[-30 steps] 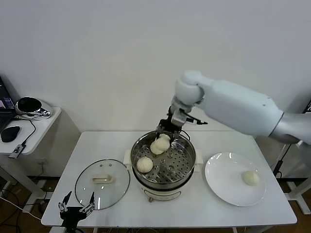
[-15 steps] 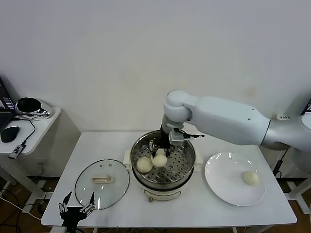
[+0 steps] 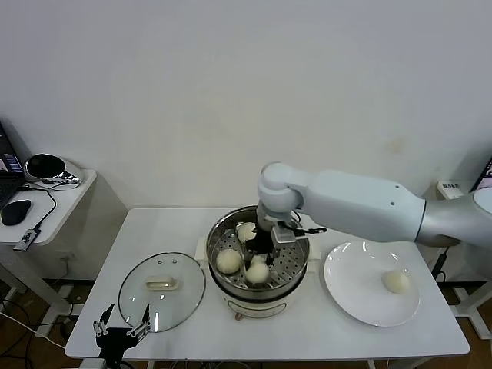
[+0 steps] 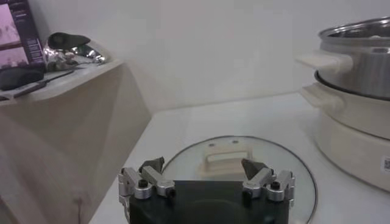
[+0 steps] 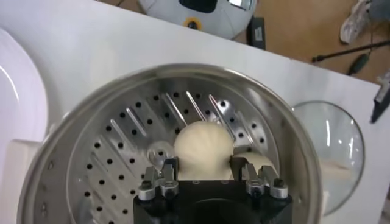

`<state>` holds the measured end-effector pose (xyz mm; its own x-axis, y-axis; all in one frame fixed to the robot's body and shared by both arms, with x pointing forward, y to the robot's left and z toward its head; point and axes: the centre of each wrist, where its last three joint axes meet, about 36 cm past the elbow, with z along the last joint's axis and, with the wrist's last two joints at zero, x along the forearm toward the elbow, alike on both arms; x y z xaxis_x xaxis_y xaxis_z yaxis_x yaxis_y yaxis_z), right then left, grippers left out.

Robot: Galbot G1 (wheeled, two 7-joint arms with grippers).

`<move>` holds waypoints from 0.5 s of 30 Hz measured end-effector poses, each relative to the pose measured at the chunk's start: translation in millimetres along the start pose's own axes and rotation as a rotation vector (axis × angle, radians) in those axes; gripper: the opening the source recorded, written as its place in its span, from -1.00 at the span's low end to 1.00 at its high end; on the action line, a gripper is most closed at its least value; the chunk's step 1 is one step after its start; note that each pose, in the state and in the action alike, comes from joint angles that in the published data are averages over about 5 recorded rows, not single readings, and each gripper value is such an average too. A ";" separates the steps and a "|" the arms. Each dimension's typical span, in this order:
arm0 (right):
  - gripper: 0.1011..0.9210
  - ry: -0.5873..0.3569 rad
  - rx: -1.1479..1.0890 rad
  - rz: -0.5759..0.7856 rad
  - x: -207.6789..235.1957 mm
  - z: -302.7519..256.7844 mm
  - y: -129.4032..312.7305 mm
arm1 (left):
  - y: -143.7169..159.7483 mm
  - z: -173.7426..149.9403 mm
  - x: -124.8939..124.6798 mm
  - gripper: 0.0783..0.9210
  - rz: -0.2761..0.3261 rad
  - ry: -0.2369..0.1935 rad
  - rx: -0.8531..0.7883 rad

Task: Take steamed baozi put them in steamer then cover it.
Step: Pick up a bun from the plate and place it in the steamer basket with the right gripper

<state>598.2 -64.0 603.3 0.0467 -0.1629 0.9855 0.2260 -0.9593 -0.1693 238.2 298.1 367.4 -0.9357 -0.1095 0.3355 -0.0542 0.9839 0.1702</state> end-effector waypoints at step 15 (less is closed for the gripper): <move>0.06 -0.016 -0.015 0.001 -7.9 -6.3 6.3 | -2.8 1.7 -2.5 0.77 0.000 0.001 0.004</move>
<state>593.1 -70.2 594.4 0.0620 -0.1600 0.9852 0.2115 -0.9625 -0.1697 240.1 296.0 364.6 -0.9355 -0.1091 0.3361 -0.0552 0.9846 0.1661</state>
